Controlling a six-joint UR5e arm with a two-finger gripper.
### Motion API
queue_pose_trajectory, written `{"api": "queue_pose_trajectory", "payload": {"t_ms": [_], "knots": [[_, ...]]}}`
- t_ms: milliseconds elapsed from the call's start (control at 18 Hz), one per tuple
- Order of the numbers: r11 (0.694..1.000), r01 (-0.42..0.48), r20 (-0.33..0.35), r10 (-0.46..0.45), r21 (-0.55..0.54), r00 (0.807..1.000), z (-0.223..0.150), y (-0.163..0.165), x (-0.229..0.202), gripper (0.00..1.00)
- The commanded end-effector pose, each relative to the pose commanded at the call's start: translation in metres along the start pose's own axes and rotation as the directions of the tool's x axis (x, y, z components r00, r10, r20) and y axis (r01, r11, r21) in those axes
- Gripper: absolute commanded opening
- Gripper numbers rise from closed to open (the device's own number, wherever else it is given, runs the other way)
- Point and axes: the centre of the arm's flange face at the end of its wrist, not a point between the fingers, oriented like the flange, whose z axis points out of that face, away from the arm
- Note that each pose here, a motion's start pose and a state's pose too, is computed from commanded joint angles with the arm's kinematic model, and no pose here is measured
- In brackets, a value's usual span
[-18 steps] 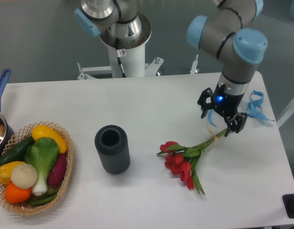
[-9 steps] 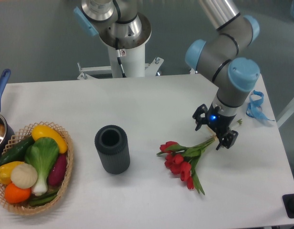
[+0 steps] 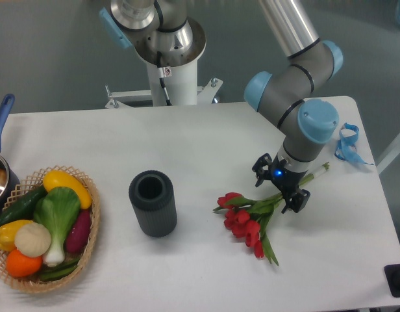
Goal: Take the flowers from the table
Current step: 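Lower the gripper and close it around the tulip stems, then lift the grasped tulip bunch up off the table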
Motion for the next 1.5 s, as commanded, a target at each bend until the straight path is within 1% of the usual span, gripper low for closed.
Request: {"api": "queue_pose_trajectory", "payload": {"t_ms": [556, 611, 667, 778, 833, 1000, 1111, 1167, 1222, 1333, 1500], "knots": [[1.000, -0.021, 0.005, 0.021, 0.000, 1.000, 0.011, -0.011, 0.004, 1.00], [1.000, -0.020, 0.006, 0.020, 0.000, 1.000, 0.011, -0.011, 0.004, 0.93], [1.000, -0.020, 0.008, 0.020, 0.000, 1.000, 0.011, -0.011, 0.005, 0.81], [1.000, -0.022, 0.008, 0.022, 0.000, 1.000, 0.010, -0.011, 0.006, 0.64], [1.000, -0.022, 0.008, 0.022, -0.002, 1.000, 0.010, -0.011, 0.006, 0.59], [1.000, -0.024, 0.012, 0.024, 0.000, 1.000, 0.008, -0.011, 0.005, 0.52], [1.000, -0.025, 0.017, 0.025, -0.001, 1.000, 0.007, -0.011, 0.003, 0.51], [1.000, -0.025, 0.017, 0.025, -0.001, 1.000, 0.006, -0.011, 0.003, 0.45], [1.000, -0.024, 0.019, 0.024, -0.001, 1.000, 0.005, -0.011, 0.003, 0.42], [1.000, -0.027, 0.025, 0.027, -0.001, 0.999, 0.003, -0.011, 0.001, 0.40], [1.000, -0.025, 0.044, 0.025, -0.002, 0.999, -0.008, -0.010, -0.005, 0.30]]}}
